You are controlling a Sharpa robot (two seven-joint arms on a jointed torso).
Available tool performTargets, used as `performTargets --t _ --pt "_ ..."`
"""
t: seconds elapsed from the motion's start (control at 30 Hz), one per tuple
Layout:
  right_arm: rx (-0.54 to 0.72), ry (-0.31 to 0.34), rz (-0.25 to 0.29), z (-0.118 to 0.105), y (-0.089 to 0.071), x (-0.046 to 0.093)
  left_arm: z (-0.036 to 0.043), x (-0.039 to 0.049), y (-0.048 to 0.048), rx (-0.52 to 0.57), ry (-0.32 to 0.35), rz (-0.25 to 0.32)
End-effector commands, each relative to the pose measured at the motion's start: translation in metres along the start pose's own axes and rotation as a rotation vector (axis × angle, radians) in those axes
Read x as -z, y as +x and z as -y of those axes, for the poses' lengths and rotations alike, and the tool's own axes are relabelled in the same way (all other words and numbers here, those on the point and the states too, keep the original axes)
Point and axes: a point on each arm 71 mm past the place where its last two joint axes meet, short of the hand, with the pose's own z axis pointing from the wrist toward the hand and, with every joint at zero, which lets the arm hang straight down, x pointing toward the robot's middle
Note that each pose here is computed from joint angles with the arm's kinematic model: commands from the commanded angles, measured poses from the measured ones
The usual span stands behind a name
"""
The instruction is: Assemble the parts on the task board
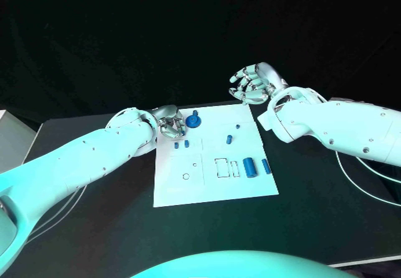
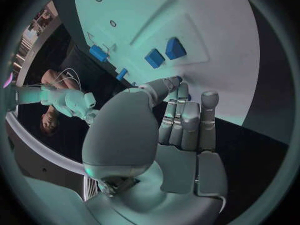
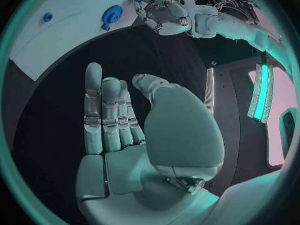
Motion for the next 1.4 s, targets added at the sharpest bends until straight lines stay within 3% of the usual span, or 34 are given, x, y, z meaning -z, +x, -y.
performTargets --t 0.03,1.4 --pt "0.0 -0.013 0.003 -0.0011 0.0 -0.0001 0.0006 -0.001 0.0046 -0.008 -0.01 -0.043" --pt "-0.001 -0.008 0.003 0.0013 0.0009 0.0005 -0.0006 -0.0001 0.0041 0.004 0.0 -0.029"
